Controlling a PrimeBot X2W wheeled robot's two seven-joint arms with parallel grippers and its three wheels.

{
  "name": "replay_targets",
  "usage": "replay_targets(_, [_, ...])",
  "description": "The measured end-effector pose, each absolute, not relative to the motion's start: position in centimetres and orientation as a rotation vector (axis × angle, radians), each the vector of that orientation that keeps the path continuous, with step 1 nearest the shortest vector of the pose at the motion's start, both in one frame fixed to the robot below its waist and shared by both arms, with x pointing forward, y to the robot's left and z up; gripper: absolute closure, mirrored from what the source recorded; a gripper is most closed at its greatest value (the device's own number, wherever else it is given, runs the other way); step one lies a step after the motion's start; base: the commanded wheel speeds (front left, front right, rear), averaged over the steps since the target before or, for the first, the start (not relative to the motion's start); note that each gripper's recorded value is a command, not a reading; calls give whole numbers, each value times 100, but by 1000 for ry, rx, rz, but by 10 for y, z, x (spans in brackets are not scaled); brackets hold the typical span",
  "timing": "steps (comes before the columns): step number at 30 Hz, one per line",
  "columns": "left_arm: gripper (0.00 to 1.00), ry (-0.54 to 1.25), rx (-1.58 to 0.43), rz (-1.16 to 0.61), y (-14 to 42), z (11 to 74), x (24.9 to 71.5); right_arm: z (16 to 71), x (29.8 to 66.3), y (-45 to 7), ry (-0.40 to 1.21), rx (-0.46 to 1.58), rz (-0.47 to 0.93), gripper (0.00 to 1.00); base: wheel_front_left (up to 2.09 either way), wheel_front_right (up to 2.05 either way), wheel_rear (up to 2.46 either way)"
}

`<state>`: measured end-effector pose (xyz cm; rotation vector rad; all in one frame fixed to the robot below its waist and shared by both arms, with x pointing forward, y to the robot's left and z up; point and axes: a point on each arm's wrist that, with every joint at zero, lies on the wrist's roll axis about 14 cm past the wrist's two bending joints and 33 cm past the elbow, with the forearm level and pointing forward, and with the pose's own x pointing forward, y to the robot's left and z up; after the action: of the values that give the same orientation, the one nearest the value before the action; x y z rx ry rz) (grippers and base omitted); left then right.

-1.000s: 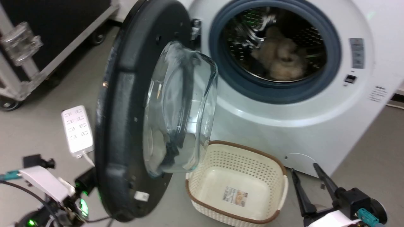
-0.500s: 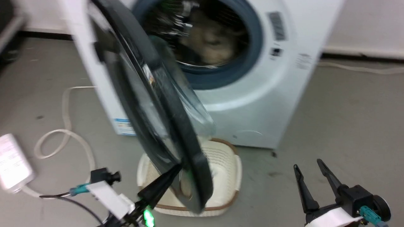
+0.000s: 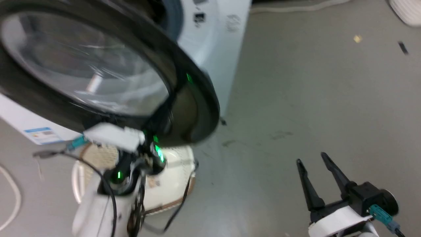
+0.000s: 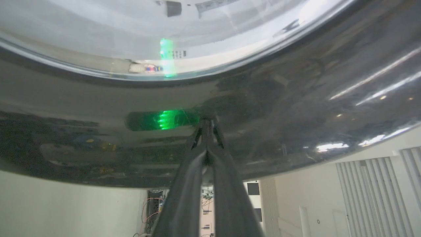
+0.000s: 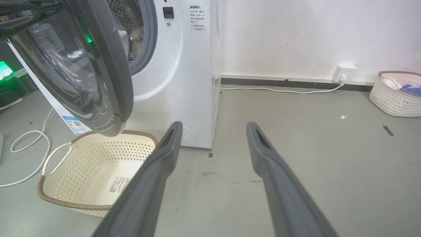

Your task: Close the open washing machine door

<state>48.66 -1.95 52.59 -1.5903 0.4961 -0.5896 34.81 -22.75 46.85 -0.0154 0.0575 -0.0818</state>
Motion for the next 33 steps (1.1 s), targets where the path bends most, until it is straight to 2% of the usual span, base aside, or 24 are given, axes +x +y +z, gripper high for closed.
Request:
replay_targets(7, [100,501,-1633,-486,-43,507,540,456,347,-238,103,-1,-121,0,0,0,0])
replay_targets(13, [100,515,-1623,-490,-43,510,539,459,352,-232,88,5,-101,0,0,0,0])
replay_targets(14, [70,505,-1609,-502,-41,514,537,461,353,-231,82,5,-97,0,0,0,0])
replay_targets(15, [0,474,-1547,-506,-26,515,520,467,356,-226,59,2,-79,0,0,0,0])
replay_targets(21, [0,377,-1360,-463,23,509,466,478,356,-210,19,4,-28,0,0,0,0])
replay_targets(28, [0,46,-846,-333,112,523,414,492,354,-179,-31,13,68,0,0,0,0])
replay_targets(33, [0,-73,-486,-239,165,529,388,504,354,-157,-72,16,140,0,0,0,0])
